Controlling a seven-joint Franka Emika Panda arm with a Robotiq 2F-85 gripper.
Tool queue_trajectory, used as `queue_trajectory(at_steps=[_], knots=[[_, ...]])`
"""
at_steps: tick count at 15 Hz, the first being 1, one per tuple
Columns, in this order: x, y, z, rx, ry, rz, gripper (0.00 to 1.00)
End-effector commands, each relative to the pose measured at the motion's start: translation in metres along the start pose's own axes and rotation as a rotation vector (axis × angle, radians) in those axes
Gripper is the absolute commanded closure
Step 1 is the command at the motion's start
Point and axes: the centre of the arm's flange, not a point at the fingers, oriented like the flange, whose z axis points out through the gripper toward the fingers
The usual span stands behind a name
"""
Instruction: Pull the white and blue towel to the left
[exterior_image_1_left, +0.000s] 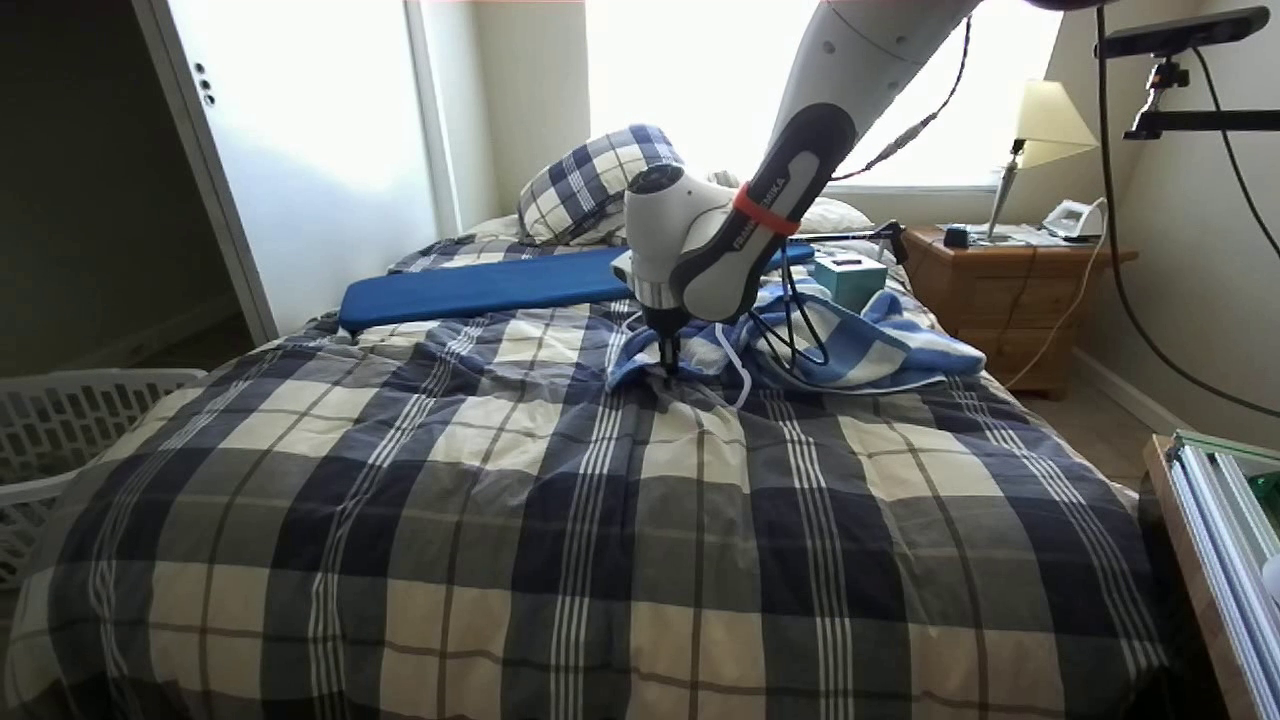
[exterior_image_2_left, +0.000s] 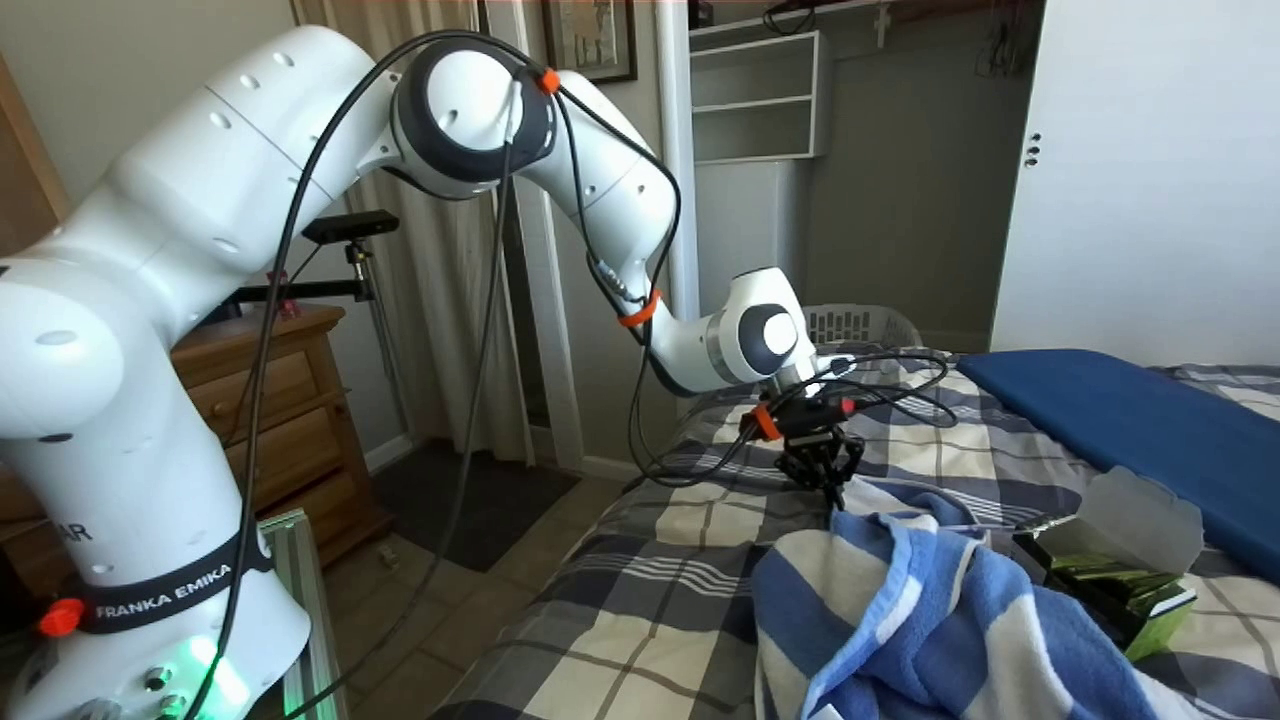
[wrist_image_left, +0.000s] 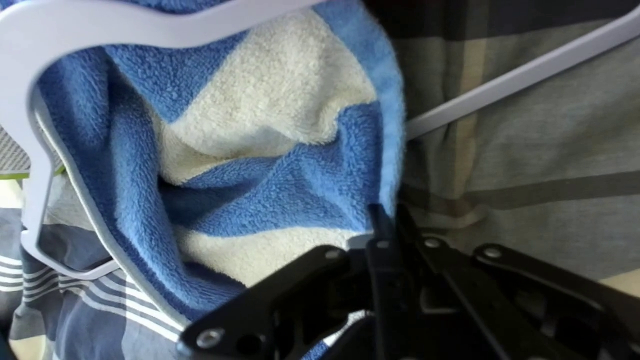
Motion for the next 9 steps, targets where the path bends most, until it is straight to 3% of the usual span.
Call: queue_trajectory(at_steps=[1, 9], knots=[[0.005, 0.000, -0.005, 0.036, 0.037, 0.021, 0.99], [0.040, -0.009, -0.065, 0.115, 0.454, 0.063, 0.99]])
